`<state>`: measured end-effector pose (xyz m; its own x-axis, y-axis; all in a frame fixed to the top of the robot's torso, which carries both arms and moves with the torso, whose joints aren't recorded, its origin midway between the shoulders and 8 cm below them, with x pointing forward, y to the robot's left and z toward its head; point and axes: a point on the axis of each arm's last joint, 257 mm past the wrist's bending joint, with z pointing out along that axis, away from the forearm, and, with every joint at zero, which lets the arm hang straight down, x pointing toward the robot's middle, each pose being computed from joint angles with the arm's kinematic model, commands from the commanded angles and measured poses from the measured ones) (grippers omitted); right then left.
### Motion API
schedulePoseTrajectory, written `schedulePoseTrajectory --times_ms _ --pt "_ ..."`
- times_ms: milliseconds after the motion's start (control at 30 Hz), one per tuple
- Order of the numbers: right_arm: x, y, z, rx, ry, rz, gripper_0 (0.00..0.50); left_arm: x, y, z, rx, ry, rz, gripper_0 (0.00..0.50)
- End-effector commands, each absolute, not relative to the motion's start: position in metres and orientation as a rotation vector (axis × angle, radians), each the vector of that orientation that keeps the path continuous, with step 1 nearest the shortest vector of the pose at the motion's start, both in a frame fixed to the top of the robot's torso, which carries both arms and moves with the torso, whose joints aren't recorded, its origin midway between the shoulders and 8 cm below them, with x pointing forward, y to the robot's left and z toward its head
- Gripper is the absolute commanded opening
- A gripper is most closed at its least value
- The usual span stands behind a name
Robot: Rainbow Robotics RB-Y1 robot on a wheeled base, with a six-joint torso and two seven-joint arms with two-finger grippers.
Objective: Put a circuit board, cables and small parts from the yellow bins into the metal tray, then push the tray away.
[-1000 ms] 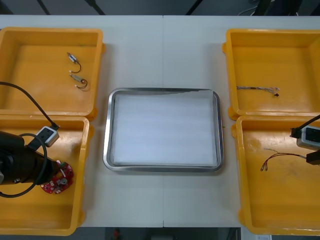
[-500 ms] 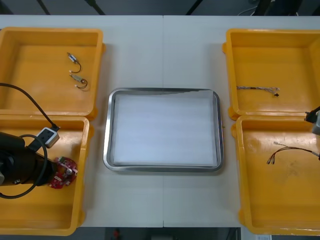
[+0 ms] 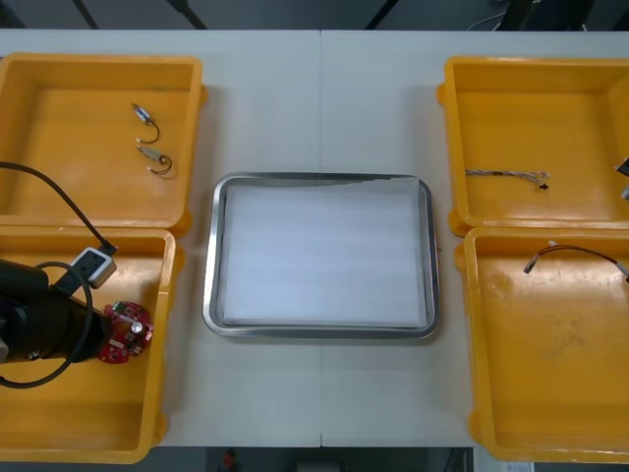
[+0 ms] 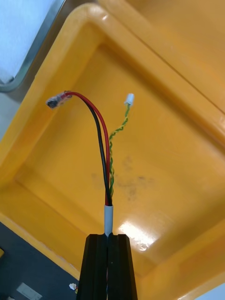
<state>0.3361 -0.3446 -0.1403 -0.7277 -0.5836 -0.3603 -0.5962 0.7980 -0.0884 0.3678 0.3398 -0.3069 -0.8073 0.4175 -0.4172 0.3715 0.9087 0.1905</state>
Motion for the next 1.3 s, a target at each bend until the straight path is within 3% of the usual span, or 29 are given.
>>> schedulePoseTrajectory --times_ms 33,467,733,900,1300 --pt "0.349 -0.330 -0.113 -0.755 2.578 0.074 0.000 0.376 0.344 -0.282 0.712 2.542 0.199 0.000" --pt "0.365 -0.313 -0.106 -0.621 2.601 0.072 0.000 0.377 0.351 -0.219 0.626 2.595 0.135 0.000" --pt "0.369 -0.306 -0.108 -0.631 2.597 0.071 0.000 0.381 0.357 -0.163 0.532 2.609 0.145 0.000" --pt "0.368 -0.300 -0.111 -0.641 2.594 0.098 0.000 0.387 0.364 -0.128 0.470 2.578 0.162 0.000" --pt "0.368 -0.299 -0.111 -0.642 2.595 0.102 0.000 0.393 0.363 -0.111 0.405 2.551 0.140 0.000"
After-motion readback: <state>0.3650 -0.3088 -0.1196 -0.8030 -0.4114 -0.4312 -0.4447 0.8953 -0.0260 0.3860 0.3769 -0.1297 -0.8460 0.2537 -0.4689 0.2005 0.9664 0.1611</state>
